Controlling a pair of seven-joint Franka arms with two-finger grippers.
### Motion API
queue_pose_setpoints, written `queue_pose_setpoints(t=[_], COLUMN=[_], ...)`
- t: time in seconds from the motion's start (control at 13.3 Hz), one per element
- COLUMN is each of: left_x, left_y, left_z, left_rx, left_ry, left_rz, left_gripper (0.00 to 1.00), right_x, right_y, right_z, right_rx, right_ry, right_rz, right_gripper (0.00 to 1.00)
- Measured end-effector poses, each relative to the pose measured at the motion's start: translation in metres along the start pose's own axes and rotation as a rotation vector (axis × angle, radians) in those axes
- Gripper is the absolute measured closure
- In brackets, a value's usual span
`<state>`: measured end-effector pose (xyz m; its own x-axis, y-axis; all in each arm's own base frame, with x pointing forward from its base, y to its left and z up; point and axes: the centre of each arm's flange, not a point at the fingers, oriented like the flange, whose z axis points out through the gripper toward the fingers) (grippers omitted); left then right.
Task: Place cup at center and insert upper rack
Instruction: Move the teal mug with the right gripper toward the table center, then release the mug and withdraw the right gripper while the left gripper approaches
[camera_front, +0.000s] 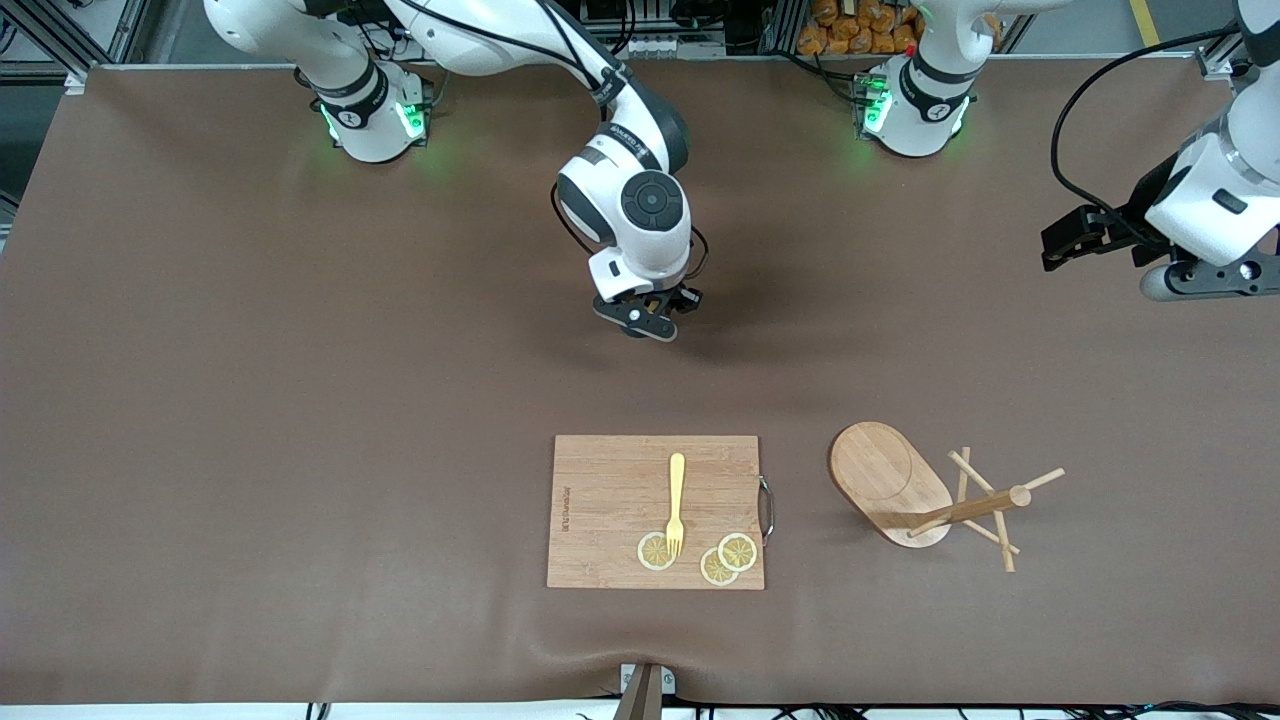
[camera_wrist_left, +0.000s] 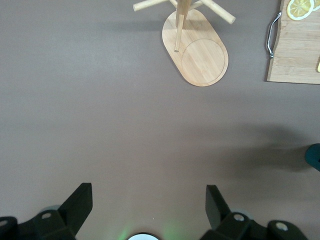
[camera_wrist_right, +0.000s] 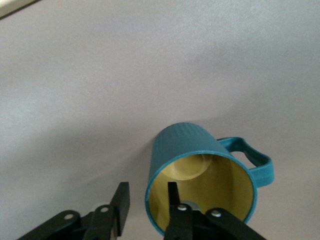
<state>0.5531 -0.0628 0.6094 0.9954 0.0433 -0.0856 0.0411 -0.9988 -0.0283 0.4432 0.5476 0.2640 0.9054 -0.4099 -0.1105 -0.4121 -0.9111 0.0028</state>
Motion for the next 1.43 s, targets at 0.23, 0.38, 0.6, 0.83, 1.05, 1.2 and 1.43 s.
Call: queue_pose_setpoints(t=[0.23,0.38,0.6,0.83,1.05,1.2,1.43], left_x=[0.0,0.001,0.001,0.002,0.0,0.001,0.01], left_y=[0.0,0.0,0.0,0.001,0.011,0.022,0.042], left_z=[0.0,0.001,-0.002,-0.003,-0.003,0.0,0.012], left_rx=[0.0,0.0,-0.001,-0.002,-0.001,0.001,0.0], left_ry=[0.0,-0.001,0.007,0.01,0.01,0.004,-0.009], left_rz=[-0.001,-0.001,0.0,0.002,0.017,0.019,0.051], left_gripper=[0.0,0.0,0.0,0.0,0.0,0.0,0.0], right_x=[0.006,0.016,0.047,0.103,0.157,0.181,0.217], right_y=[-0.008,-0.011,0.008,0.072,0.153,0.211,0.3], right_z=[-0.02,-0.051,-0.136,-0.227,-0.304,-0.35,-0.403], right_rx=[0.031,0.034,0.031,0.021,0.036,0.055,0.08], right_ry=[-0.001,-0.006,-0.02,-0.045,-0.06,-0.057,-0.017], right_rz=[0.011,0.009,-0.103,-0.213,-0.324,-0.369,-0.434], right_gripper=[0.4,0.18,0.0,0.0,0.0,0.0,0.0])
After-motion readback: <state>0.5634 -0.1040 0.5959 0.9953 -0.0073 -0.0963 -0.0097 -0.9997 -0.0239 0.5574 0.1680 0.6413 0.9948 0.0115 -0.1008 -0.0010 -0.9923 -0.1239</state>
